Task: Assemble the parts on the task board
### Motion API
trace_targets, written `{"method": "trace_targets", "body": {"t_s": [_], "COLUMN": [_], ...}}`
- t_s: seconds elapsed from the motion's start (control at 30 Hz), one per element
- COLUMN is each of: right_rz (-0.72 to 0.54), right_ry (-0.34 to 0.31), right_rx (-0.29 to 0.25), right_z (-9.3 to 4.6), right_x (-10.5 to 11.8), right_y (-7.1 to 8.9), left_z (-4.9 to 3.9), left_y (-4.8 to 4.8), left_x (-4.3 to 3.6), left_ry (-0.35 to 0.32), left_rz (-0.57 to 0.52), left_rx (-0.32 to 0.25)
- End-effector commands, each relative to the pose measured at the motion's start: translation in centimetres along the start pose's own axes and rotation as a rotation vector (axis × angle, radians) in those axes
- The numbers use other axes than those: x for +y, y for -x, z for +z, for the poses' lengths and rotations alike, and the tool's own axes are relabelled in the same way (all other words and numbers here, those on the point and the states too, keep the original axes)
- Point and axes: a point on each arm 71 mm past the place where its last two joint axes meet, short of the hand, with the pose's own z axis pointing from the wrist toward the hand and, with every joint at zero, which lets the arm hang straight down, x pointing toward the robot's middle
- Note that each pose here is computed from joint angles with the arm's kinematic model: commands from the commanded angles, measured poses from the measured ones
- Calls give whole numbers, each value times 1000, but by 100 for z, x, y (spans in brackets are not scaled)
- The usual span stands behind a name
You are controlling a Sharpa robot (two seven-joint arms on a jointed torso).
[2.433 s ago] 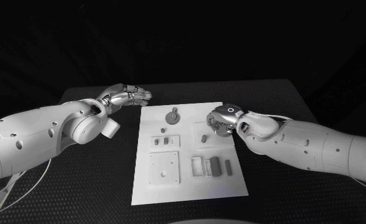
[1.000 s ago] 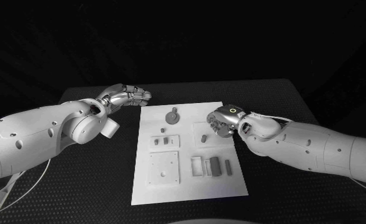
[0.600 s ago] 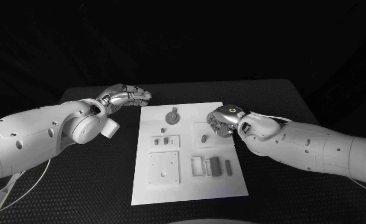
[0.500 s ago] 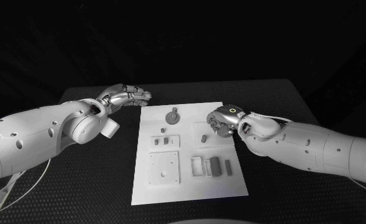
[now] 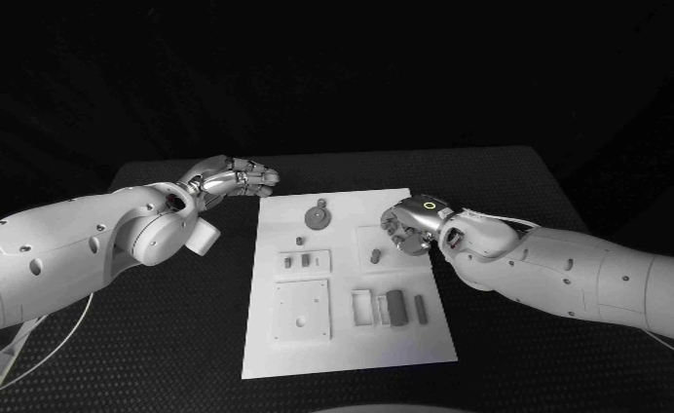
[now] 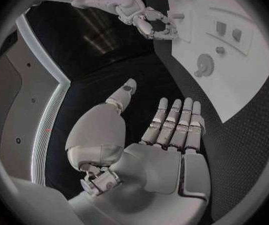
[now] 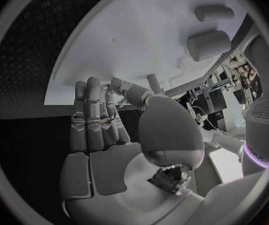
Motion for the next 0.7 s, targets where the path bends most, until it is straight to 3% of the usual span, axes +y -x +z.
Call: {"method": "trace_targets", "body": {"t_s": [0.03,0.7], "right_rz": [11,9], "right_ry": [5,8], "right_rx": [55,44], "right_z": [-32,2], "right_x": [12,42], "right_y": [-105,-98], "left_z": [6,10], "left_y": [-21,-23], "left_x": [-14,-13], "left_ry": [-9,-9], "left_rz": [0,0], "left_rx": [18,19]}}
